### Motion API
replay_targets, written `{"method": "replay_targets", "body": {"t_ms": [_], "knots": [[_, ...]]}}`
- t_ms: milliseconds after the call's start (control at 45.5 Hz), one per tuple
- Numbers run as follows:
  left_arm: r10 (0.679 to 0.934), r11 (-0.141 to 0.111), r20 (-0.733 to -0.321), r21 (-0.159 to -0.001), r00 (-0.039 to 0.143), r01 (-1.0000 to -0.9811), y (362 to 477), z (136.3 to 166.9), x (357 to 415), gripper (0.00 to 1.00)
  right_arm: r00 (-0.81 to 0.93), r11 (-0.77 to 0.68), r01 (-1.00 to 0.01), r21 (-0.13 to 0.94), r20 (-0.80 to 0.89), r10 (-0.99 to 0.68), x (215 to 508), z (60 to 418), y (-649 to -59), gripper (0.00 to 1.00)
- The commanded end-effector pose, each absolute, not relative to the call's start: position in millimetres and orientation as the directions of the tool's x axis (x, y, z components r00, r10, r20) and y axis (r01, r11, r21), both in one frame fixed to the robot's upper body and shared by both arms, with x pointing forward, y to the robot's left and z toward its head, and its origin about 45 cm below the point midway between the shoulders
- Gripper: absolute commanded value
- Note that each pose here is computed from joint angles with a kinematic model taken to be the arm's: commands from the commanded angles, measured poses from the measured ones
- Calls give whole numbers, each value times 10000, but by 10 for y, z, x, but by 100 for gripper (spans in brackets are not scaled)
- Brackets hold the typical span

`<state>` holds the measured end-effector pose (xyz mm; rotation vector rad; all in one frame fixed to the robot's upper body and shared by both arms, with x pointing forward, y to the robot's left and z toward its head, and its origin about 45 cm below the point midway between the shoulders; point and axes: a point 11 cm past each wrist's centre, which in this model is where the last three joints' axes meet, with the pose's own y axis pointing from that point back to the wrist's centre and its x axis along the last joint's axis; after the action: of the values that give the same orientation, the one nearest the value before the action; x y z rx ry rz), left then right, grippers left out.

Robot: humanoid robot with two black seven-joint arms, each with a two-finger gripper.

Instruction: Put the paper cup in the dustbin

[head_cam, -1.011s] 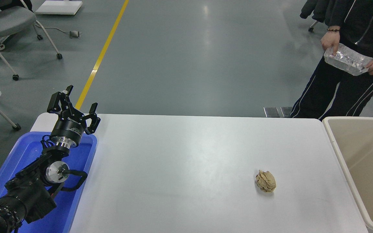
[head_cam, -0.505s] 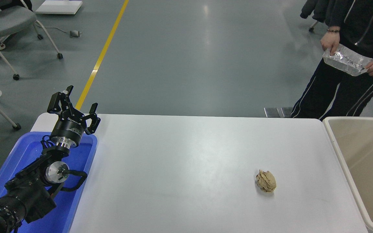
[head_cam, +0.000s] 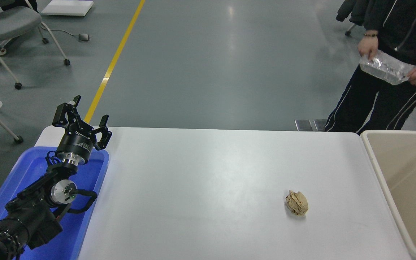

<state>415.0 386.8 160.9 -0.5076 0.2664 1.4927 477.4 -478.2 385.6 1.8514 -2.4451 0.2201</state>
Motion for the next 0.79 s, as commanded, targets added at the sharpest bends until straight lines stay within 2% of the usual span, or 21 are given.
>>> {"method": "replay_targets", "body": {"t_ms": [0,220,440,637,769], "knots": [[8791,0,-4708,-1569,748,-9876,3870,1607,4149,100,-1752,1858,-9778,-966,-1085,-9785,4633,3613,-4536,99],[8787,10,-4713,-1577,762,-9875,3866,1610,4150,100,-1500,1710,-9844,-413,-3106,-9386,4473,2997,-4454,99],[8787,10,-4713,-1577,762,-9875,3866,1610,4150,100,-1546,1507,-9876,431,-4266,-8911,4318,2387,-4197,99],[8787,10,-4713,-1577,762,-9875,3866,1610,4150,100,-1238,1213,-9919,367,-4845,-8660,4229,2165,-4062,99],[8787,10,-4713,-1577,762,-9875,3866,1610,4150,100,-1387,1504,-9885,154,-4877,-8619,4164,2077,-4098,99]]}}
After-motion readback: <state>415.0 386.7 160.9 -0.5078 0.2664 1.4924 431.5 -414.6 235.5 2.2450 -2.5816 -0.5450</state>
